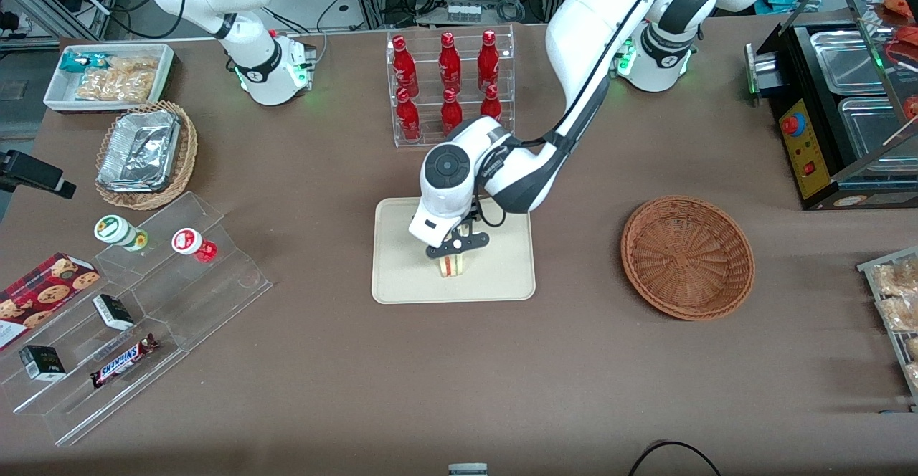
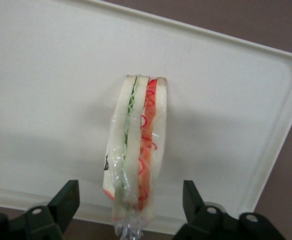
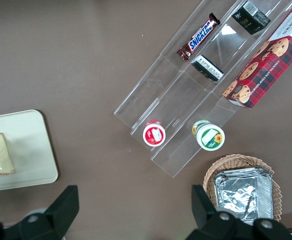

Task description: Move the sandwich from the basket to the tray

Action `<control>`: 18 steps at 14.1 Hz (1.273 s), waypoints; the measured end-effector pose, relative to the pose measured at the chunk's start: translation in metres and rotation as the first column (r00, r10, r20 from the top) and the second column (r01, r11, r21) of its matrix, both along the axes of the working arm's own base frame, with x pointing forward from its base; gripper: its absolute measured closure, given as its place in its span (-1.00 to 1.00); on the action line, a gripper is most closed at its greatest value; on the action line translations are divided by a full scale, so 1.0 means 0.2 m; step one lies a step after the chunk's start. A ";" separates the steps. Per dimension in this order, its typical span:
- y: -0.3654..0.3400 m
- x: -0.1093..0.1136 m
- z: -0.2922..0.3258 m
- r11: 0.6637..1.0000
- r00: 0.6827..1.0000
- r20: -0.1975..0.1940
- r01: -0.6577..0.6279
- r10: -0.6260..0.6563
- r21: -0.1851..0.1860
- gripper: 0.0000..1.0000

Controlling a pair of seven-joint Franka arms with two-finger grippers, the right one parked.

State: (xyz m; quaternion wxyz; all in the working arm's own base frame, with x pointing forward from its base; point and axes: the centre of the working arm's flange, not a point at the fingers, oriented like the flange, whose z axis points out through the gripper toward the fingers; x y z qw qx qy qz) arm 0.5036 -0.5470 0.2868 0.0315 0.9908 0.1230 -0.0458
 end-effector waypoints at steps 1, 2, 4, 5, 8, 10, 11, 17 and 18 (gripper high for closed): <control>0.01 0.00 0.09 1.000 1.000 0.007 0.004 -0.004 0.008 -1.00; 0.04 0.00 0.17 0.999 1.000 0.014 0.014 -0.014 0.033 -1.00; 0.11 0.00 0.31 0.995 1.000 0.027 0.012 -0.015 0.099 -1.00; 0.17 0.02 0.37 0.991 1.000 0.014 -0.010 0.009 0.132 -1.00; 0.46 0.15 0.47 0.980 0.999 -0.041 -0.026 0.035 0.196 -1.00; 0.71 0.23 0.49 0.982 0.997 -0.078 0.009 0.006 0.191 -1.00; 0.84 0.26 0.51 0.982 0.995 -0.095 0.028 -0.010 0.188 -1.00; 1.55 0.27 0.71 0.980 0.979 -0.149 0.160 -0.141 0.121 -1.00; 1.65 0.25 0.75 0.977 0.975 -0.151 0.180 -0.162 0.112 -1.00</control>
